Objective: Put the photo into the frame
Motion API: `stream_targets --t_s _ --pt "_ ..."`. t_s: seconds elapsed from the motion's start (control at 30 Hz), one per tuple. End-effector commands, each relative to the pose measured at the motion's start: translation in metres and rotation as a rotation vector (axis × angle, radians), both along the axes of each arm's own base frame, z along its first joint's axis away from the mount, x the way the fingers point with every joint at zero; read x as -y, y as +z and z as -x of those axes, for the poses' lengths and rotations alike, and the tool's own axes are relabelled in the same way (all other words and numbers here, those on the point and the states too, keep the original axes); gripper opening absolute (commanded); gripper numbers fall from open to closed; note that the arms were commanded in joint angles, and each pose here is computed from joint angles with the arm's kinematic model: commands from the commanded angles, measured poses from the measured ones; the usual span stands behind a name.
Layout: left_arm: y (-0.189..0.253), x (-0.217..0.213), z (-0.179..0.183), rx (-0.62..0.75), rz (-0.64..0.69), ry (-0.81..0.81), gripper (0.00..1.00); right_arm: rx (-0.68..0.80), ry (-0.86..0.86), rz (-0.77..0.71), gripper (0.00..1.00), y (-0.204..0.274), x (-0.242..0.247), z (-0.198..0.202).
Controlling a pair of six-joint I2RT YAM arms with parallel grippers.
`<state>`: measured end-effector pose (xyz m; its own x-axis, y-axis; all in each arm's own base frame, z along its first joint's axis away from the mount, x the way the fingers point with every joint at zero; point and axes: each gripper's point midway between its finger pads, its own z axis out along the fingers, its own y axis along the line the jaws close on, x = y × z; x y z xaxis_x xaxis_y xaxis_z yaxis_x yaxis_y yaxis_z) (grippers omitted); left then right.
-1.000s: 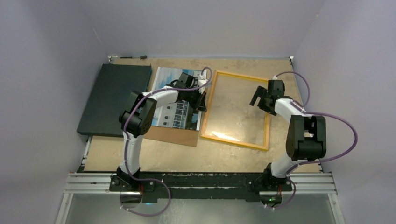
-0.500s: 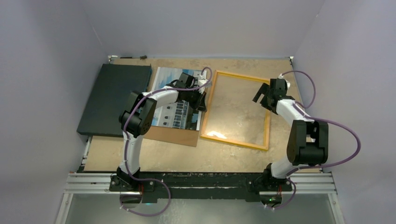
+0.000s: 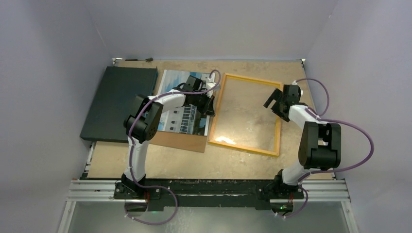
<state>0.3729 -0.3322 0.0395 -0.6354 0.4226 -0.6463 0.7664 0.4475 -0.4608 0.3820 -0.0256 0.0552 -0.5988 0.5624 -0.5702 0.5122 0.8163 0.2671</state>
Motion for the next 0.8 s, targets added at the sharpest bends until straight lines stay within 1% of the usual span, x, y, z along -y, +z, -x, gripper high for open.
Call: stream_targets --t_s 0.0,0.37,0.5,0.67,0.77 --pt "-0.002 0.000 0.014 -0.032 -0.006 -0.025 0.00 0.027 0.025 -0.065 0.99 -0.004 -0.011 -0.006" --pt "-0.012 0.006 0.017 -0.059 -0.008 -0.036 0.00 0.053 0.061 -0.107 0.99 -0.002 -0.017 -0.020" --pt "-0.012 0.011 0.024 -0.077 0.005 -0.045 0.00 0.082 0.066 -0.077 0.99 0.003 -0.015 -0.030" --pt "-0.010 0.015 0.031 -0.084 0.013 -0.056 0.00 0.103 0.094 -0.089 0.97 0.008 -0.029 -0.037" --pt "-0.006 0.014 0.030 -0.076 0.012 -0.051 0.00 0.121 0.131 -0.035 0.95 0.022 -0.044 -0.044"
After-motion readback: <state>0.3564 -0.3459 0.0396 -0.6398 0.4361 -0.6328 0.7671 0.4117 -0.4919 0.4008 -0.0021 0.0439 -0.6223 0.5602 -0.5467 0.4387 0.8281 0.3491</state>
